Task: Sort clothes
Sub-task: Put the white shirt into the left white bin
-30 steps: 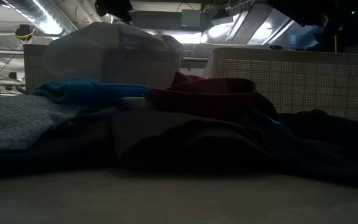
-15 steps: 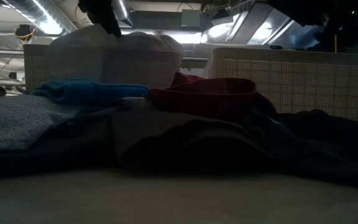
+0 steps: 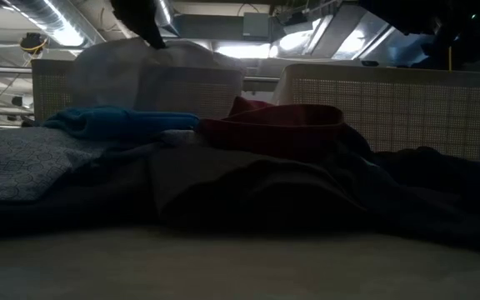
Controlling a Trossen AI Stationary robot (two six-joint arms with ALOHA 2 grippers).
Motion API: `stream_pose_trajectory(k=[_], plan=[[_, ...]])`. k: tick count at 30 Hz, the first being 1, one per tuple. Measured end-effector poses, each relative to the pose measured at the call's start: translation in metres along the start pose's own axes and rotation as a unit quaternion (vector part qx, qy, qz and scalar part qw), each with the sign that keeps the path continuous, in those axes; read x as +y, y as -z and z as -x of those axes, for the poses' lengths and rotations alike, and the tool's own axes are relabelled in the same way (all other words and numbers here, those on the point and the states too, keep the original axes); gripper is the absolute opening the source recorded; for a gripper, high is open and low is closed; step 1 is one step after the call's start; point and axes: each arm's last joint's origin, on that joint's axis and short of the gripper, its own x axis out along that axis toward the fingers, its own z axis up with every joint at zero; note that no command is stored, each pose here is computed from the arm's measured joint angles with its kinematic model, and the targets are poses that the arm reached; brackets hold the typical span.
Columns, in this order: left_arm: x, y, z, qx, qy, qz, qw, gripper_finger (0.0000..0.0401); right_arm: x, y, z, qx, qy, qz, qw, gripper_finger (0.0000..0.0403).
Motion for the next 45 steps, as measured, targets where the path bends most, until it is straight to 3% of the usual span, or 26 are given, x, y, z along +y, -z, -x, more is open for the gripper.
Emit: stream_pose_trajectory(k=[7,18,22,25,30,36,40,45], plan=[[0.033,-0.020,-0.015,-0.026,-0.187,0.026,0.982,0.0005,0.000,0.000,0.000,0.000,0.000,0.000,1.000,0.0008],[0.116,-0.020,-0.054,-0.048,-0.280,0.118,0.952,0.0004,0.000,0.000,0.000,0.000,0.000,0.002,1.000,0.0008],[0.131,-0.009,-0.067,-0.057,-0.246,0.157,0.955,0.0004,0.000,0.000,0.000,0.000,0.000,0.005,1.000,0.0008],[0.129,0.003,-0.084,-0.034,-0.228,0.165,0.959,0.0005,0.000,0.000,0.000,0.001,0.000,0.005,1.000,0.0008],[0.106,0.030,-0.116,0.028,-0.204,0.144,0.968,0.0003,0.000,0.000,0.000,0.001,-0.001,0.006,1.000,0.0008],[0.072,0.061,-0.145,0.058,-0.117,0.152,0.980,0.0008,0.000,0.000,0.000,0.001,-0.001,0.006,1.000,0.0008],[0.053,0.078,-0.159,0.081,-0.069,0.170,0.980,0.0009,0.000,0.000,0.000,0.001,-0.001,0.006,1.000,0.0008],[0.036,0.097,-0.173,0.115,-0.056,0.190,0.973,0.0009,0.000,0.000,0.000,0.001,0.000,0.005,1.000,0.0008]])
